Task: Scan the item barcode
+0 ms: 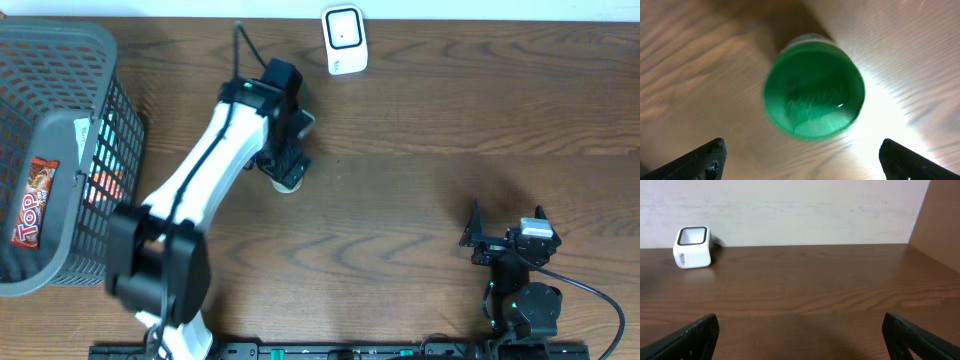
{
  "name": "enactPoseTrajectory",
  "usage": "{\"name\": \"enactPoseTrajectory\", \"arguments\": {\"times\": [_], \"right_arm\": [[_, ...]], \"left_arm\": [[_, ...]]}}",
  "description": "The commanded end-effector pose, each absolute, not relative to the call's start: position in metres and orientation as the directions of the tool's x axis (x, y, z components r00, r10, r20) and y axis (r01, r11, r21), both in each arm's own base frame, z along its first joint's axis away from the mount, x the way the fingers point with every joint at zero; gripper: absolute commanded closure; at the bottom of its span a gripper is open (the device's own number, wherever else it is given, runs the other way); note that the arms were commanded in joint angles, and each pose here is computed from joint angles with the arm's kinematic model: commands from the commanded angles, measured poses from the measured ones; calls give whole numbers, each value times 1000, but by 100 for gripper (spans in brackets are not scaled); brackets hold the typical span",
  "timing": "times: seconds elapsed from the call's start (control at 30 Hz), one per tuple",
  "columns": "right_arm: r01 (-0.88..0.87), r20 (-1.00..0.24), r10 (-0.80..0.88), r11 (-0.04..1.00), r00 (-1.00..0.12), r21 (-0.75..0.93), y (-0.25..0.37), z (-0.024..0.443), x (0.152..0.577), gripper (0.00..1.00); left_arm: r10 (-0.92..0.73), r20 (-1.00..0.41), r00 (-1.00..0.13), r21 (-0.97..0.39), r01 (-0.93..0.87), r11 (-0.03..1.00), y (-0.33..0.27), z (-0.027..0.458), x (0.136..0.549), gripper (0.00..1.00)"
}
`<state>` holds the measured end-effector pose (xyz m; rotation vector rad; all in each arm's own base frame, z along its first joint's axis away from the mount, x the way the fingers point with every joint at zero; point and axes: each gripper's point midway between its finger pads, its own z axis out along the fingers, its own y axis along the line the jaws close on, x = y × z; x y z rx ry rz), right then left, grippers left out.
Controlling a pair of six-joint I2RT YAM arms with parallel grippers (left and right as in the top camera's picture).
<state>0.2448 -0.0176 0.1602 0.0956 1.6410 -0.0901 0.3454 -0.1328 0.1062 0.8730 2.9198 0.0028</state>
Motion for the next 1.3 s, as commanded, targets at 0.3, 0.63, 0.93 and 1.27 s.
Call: {"name": "enactPoseTrajectory", "arguments": {"times": [0.3, 0.63, 0.93, 1.27], "right_arm": [[108, -997, -4, 994, -75, -12, -16, 159, 245, 1], [108, -997, -4, 994, -75, -12, -16, 159, 245, 1], [108, -997, -4, 994, -75, -12, -16, 159, 245, 1], [108, -997, -4, 994, -75, -12, -16, 159, 245, 1]], "left_arm": [[-756, -83, -650, -240, -723, 648, -144, 146, 353, 2], [-912, 17, -410, -203, -895, 398, -146, 140, 342, 2], [-959, 24, -283, -119, -953, 278, -145, 109, 345, 2], [-970, 19, -242, -69, -968, 240, -138, 65, 364, 2]]}}
